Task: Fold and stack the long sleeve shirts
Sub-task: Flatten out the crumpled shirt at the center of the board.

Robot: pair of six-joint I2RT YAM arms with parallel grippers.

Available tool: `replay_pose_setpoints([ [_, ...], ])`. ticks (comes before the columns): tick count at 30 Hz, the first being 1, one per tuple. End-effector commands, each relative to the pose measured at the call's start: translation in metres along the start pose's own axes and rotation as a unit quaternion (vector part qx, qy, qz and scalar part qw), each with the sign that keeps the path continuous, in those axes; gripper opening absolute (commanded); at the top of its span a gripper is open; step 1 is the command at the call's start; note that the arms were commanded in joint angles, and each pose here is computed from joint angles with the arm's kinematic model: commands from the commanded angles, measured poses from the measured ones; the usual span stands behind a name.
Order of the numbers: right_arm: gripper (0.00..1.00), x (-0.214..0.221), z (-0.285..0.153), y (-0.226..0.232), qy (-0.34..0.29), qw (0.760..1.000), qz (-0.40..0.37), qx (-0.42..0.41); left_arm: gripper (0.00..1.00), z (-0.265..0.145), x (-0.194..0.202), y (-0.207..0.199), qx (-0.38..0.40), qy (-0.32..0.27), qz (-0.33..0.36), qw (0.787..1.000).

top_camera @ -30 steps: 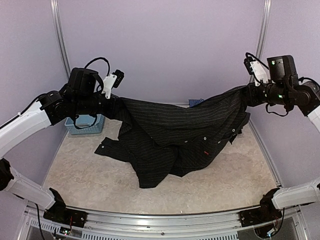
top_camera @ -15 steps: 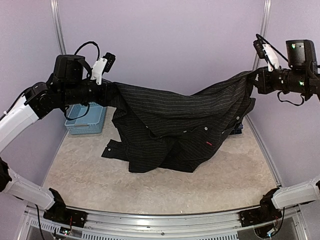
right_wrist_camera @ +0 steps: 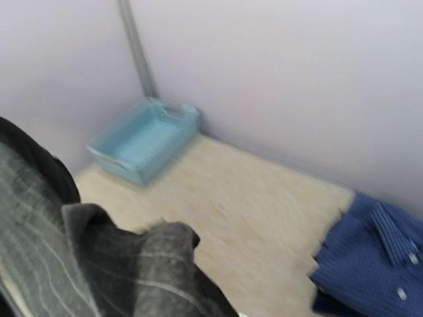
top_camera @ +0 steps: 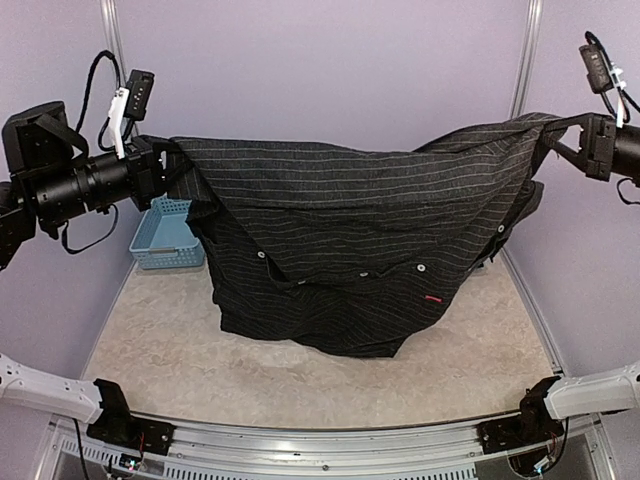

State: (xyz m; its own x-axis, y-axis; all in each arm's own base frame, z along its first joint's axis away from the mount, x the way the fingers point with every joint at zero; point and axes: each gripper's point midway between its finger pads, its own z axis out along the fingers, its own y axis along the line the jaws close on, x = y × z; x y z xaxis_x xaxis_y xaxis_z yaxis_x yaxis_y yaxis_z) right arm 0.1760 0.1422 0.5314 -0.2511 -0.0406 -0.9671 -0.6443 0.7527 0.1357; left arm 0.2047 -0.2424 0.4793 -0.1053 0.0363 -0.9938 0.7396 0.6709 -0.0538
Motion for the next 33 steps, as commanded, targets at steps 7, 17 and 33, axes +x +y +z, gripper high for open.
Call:
replay_pose_setpoints([
  [7,0.00,-0.030,-0.033,0.013,-0.060,0.998,0.012,-0.016,0.00,-0.011,-0.039,0.000,-0.009,-0.054,-0.009,0.998],
  [17,0.00,0.003,0.015,-0.016,-0.018,0.999,0.018,0.032,0.00,0.020,-0.010,0.020,-0.070,-0.012,0.000,0.997],
  [33,0.00,0.041,0.053,-0.039,0.020,0.997,0.035,0.068,0.00,0.049,0.033,0.074,-0.122,0.031,-0.050,0.991],
])
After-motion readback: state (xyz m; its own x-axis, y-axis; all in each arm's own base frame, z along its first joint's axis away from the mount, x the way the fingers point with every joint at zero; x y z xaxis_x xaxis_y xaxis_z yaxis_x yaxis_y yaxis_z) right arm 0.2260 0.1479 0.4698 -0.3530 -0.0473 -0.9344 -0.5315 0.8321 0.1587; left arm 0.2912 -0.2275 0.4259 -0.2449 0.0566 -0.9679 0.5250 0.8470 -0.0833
